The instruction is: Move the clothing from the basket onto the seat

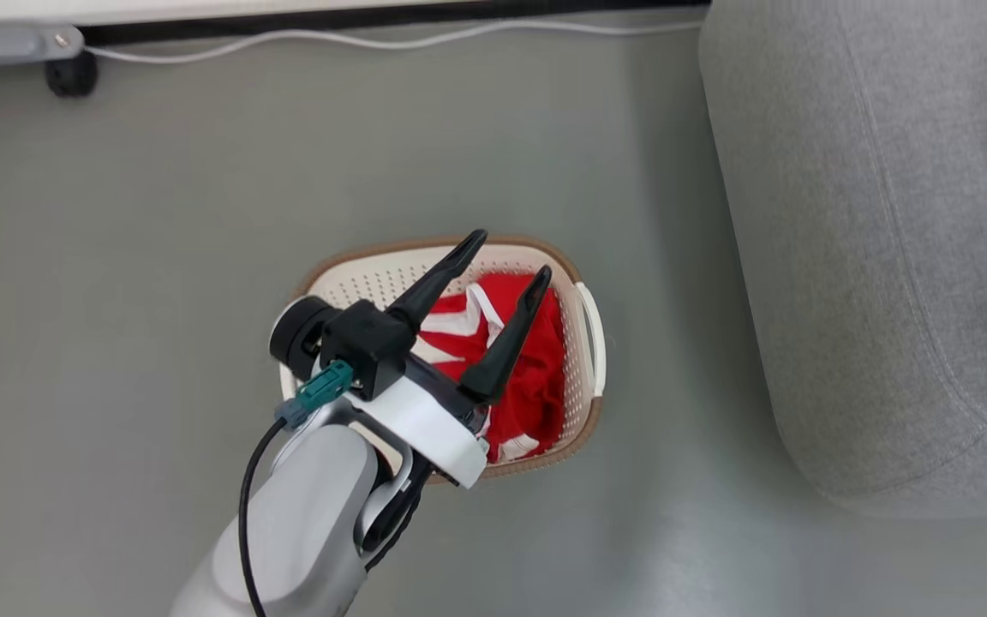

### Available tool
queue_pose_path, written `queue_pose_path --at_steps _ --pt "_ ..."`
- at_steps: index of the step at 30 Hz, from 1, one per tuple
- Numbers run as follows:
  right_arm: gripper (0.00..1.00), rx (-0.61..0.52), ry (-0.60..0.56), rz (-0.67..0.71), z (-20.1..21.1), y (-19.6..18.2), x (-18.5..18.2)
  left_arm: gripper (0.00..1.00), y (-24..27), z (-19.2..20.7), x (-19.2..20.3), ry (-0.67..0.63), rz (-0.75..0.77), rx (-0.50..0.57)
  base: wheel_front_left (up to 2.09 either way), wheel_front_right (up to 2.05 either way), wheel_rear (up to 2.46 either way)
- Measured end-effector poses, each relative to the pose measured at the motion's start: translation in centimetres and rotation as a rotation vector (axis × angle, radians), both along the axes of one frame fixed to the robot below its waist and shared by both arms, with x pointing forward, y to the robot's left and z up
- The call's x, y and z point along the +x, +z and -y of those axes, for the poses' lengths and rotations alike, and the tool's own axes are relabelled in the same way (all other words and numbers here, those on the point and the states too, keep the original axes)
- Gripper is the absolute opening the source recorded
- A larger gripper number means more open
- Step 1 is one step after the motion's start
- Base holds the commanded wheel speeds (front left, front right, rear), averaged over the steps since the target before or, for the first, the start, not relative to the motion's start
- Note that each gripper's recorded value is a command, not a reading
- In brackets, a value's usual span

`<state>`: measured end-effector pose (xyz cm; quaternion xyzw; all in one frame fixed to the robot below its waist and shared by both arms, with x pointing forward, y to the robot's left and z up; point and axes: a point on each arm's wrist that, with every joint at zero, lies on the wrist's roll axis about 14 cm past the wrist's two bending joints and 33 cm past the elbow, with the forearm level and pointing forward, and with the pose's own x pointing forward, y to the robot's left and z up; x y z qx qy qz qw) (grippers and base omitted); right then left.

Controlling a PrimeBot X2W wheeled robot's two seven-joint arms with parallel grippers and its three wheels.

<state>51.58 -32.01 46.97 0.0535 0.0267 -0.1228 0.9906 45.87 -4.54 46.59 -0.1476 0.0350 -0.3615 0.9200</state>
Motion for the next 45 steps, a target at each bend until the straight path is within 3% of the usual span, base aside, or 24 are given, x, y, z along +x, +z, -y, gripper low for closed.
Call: queue_pose_path --at_steps 9,28,36,45 --pt "1.0 0.015 0.122 0.116 -4.8 4.1 -0.7 1.0 1.9 -4.8 -1.3 0.158 0.018 0.021 0.0 0.0 0.0" --pt "1.0 0.067 0.342 0.135 -14.2 4.4 -5.5 1.0 2.2 -17.8 -5.6 0.562 0.003 0.066 0.0 0.0 0.0" --pt "1.0 0.073 0.396 0.113 -16.6 3.3 -8.3 1.0 1.2 -20.9 -7.7 0.659 -0.022 0.092 0.0 0.0 0.0" --pt "1.0 0.042 0.406 0.083 -16.8 2.1 -9.7 1.0 0.7 -21.5 -8.4 0.677 -0.024 0.116 0.0 0.0 0.0"
